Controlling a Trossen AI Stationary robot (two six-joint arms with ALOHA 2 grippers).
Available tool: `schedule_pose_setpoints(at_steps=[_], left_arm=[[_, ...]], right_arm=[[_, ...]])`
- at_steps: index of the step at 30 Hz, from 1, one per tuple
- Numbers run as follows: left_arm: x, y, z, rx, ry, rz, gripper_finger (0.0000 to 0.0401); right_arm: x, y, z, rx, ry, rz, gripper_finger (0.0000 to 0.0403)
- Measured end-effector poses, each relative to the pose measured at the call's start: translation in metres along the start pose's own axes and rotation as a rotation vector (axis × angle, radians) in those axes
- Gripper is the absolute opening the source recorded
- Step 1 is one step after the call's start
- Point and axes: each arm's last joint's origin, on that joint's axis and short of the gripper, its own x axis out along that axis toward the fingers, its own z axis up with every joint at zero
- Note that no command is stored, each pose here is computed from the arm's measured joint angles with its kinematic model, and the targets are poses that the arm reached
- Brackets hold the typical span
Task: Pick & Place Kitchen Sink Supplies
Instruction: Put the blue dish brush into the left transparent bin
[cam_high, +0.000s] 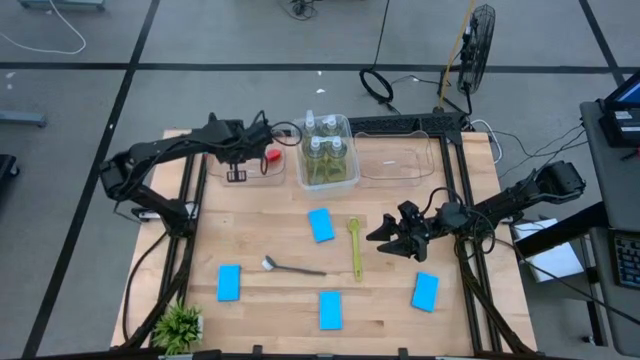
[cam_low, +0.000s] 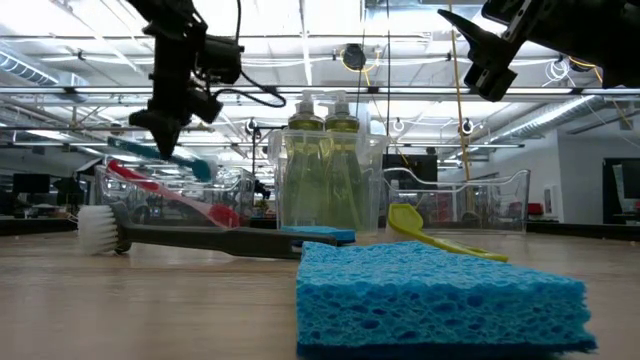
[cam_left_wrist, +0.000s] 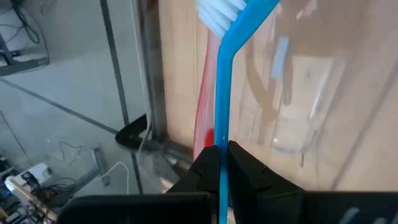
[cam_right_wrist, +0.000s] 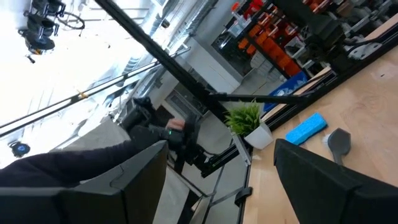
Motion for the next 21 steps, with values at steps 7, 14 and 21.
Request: schedule_pose_setpoints(at_steps=[7, 14, 21], left_arm=[[0.024, -0.017, 0.005, 0.019, -0.054, -0.013, 0.0010], [0.036, -0.023, 0.007, 0.017, -0.120, -0.053, 0.0010], [0.051, -0.034, 0.003, 0.032, -0.126, -0.094, 0.0015]], right_arm=[[0.000, -0.001, 0.001, 0.000, -0.032, -0.028, 0.0279], [0.000, -0.001, 0.002, 0.000, -0.050, -0.044, 0.0279], [0.000, -0.001, 0.002, 0.000, -0.051, -0.045, 0.0279]])
